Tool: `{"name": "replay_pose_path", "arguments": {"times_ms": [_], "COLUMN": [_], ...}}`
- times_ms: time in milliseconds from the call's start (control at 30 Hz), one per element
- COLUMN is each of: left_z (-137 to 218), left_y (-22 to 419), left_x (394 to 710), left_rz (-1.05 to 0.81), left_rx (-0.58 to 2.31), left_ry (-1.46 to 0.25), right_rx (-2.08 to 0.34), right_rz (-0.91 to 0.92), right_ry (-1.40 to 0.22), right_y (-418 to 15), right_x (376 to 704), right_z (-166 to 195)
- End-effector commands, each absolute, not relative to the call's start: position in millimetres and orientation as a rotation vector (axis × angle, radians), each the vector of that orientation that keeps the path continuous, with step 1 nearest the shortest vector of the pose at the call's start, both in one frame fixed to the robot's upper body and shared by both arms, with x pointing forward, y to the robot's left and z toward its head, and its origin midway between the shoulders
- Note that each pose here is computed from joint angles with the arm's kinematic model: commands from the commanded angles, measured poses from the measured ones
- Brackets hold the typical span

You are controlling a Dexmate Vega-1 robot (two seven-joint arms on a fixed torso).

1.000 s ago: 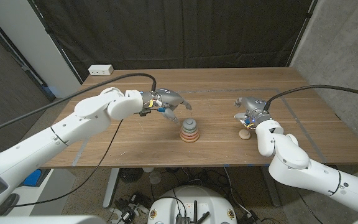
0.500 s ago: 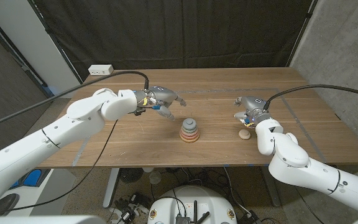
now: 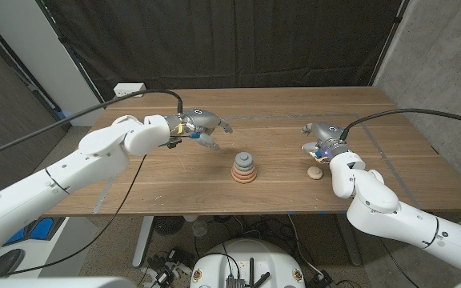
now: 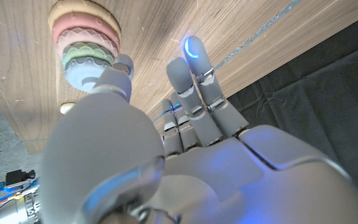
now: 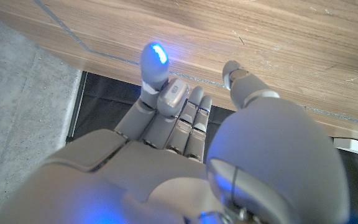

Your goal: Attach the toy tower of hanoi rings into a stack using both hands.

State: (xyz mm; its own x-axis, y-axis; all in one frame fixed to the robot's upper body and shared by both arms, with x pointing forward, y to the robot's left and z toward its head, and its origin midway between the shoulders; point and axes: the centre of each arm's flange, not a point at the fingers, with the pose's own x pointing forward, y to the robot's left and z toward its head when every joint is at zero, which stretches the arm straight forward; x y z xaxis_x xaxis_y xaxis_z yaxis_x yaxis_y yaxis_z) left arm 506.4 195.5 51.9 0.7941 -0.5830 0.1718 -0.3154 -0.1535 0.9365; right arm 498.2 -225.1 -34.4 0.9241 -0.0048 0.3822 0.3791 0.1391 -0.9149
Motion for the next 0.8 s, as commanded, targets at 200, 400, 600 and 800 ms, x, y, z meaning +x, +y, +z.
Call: {"name": "replay_pose_path", "arguments": {"times_ms": [200, 400, 600, 800], "left_z": [50, 42, 35, 27], "left_y": [216, 223, 231, 236], "left_x": [513, 515, 517, 519], "left_rz": [-0.147, -0.069, -0.036, -0.008], "left_rx": [1.714, 1.709, 1.676, 1.656], "left_ry": [-0.618, -0.589, -0.561, -0.54], "right_rx": [-1.41, -1.412, -1.415, -1.413], "right_rz": [-0.281, -0.271, -0.256, -0.234], "right_ry": [-0.367, -0.387, -0.397, -0.398], "right_y": [-229, -230, -230, -229], "right_x": [500, 499, 497, 497], "right_z": [-30, -29, -30, -32]}}
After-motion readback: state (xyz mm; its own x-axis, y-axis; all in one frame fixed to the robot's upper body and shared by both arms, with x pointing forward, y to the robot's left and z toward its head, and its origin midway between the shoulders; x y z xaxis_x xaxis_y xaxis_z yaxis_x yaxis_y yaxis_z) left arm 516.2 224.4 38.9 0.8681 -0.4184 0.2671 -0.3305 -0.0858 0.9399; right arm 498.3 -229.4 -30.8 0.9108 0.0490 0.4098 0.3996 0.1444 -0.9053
